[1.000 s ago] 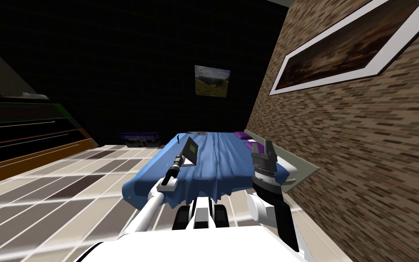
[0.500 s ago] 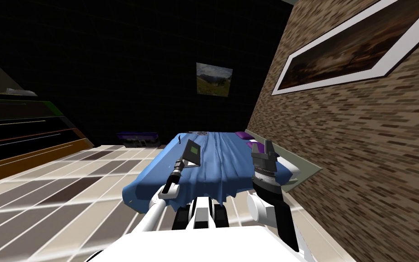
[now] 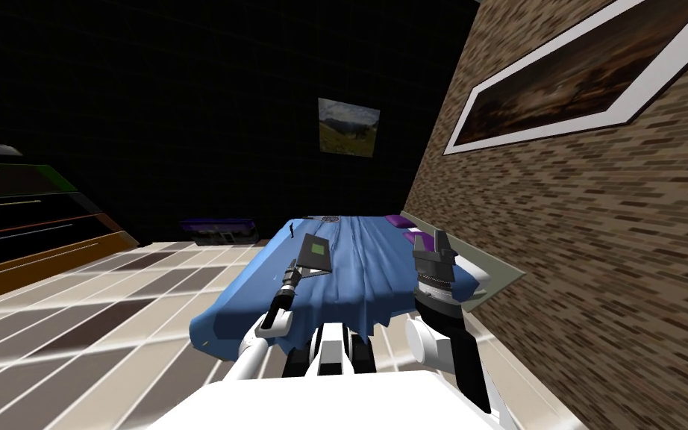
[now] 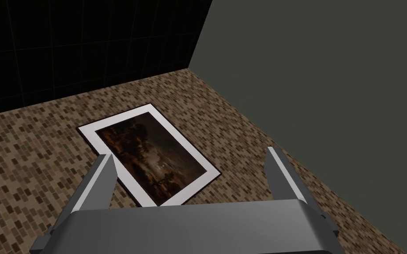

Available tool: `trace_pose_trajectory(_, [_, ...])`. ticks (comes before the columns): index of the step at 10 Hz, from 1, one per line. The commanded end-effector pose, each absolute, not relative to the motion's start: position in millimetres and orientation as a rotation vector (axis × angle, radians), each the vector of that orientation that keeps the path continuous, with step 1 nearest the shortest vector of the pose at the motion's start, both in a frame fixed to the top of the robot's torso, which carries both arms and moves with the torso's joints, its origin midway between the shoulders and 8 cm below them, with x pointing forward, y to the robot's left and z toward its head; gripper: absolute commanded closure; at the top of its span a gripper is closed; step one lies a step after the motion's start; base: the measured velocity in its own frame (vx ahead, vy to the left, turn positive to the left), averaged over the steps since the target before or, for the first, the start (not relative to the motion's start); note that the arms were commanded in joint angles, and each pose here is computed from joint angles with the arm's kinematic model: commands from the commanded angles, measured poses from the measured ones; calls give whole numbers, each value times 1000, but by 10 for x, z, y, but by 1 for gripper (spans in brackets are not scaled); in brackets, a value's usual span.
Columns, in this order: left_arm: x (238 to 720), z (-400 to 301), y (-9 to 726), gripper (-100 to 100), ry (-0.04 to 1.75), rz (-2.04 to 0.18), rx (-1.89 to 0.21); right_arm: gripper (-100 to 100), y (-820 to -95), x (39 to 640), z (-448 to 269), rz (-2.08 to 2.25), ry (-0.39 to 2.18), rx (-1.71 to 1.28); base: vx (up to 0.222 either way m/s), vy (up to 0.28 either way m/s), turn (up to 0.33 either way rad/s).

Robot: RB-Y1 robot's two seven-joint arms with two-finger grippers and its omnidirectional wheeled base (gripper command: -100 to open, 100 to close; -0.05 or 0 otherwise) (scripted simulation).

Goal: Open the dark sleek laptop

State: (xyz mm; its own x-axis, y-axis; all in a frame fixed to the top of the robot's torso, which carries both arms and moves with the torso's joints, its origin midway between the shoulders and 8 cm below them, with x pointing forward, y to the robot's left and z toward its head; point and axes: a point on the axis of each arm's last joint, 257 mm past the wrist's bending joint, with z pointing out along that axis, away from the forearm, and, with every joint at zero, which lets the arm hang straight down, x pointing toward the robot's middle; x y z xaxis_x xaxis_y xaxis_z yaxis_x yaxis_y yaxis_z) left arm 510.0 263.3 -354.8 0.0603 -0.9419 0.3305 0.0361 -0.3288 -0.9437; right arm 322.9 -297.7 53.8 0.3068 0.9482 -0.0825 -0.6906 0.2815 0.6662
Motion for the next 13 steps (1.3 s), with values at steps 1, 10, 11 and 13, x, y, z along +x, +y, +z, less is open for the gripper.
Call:
trace_pose_trajectory(1, [5315,-3431,2628,-100,976,-1411,-1464,0,-2977,3229,538,1168,525,580,-89,-19,21])
trace_pose_trajectory(10, [5689,-3159,2597,0,993,-1414,-1470,0,-2977,3229,537,1167,525,580,-51,-5,18])
trace_pose_trajectory(11, [5689,-3158,2597,0,993,-1415,-1470,0,-2977,3229,537,1167,525,580,0,0,0])
trace_pose_trajectory(13, [5691,-3155,2595,0,993,-1415,-1469,0,-2977,3229,537,1167,525,580,0,0,0])
